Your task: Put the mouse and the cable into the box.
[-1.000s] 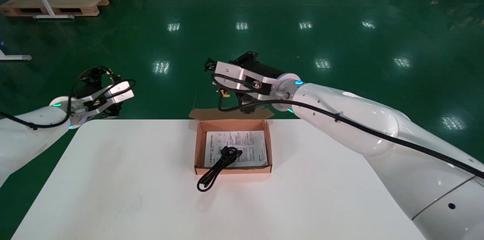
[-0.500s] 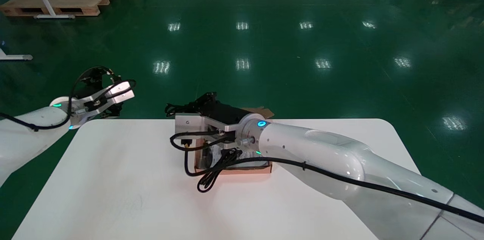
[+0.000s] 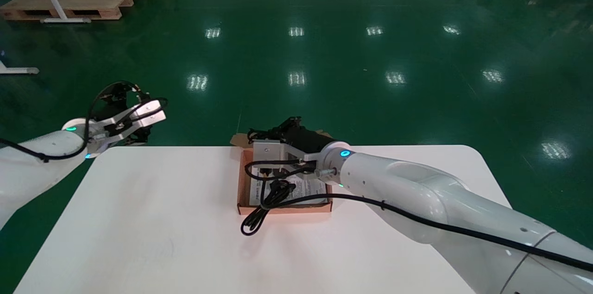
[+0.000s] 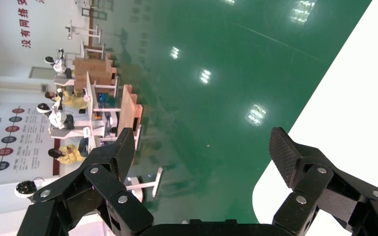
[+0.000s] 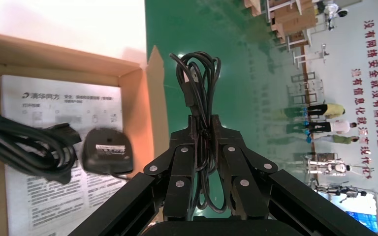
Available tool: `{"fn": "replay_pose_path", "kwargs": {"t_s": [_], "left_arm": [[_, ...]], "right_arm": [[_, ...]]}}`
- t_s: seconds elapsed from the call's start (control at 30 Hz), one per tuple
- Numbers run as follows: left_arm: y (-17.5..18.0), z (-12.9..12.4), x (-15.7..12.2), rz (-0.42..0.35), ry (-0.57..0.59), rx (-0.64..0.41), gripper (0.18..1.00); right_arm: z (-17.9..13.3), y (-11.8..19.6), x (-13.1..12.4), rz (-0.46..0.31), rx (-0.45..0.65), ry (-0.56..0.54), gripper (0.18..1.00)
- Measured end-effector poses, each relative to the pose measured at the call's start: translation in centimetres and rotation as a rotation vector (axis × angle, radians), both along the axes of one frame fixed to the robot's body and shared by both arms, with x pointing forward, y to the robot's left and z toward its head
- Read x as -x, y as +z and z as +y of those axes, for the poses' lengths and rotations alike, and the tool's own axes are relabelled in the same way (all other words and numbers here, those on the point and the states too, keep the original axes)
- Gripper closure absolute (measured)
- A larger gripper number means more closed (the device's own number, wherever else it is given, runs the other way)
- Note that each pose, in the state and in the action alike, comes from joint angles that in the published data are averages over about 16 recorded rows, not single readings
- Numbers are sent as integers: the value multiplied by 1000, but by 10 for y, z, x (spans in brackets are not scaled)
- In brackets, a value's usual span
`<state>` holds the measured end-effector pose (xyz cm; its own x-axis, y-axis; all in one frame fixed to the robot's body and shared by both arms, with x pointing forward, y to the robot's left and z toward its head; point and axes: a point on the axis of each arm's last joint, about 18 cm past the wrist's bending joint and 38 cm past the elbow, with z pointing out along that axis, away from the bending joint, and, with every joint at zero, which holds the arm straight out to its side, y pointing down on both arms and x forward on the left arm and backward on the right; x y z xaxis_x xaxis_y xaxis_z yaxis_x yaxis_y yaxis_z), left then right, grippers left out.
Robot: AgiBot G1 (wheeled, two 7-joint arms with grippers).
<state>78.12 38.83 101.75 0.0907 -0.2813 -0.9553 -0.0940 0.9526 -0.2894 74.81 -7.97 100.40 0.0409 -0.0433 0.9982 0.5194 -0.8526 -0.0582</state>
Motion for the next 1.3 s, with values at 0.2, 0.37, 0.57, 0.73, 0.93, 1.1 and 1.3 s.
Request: {"fn": "replay_pose_path", "kwargs": {"t_s": [0.2,0.37,0.57,0.73,0.93,1.1,1.3], "left_arm": [[0,0,0,0,0,-1,184],[0,0,0,0,0,0,184],[0,0,0,0,0,0,184],[0,0,0,0,0,1,184],[-6,-2,1,14,-29,42,184],[-18,-7,3,42,-91,125,184],[-34,-18,12,90,-211,269,184]], "right_arm": [[-3,-2,-2,1,5,-9,926],[-1,0,0,0,0,-2,890],[1,1,1,4,-8,5,812],[-5,-4,2,41,-35,8,722],[-21,-18,5,145,-109,14,585],[-41,-33,12,269,-201,30,465],[-65,-48,26,415,-316,69,346]]}}
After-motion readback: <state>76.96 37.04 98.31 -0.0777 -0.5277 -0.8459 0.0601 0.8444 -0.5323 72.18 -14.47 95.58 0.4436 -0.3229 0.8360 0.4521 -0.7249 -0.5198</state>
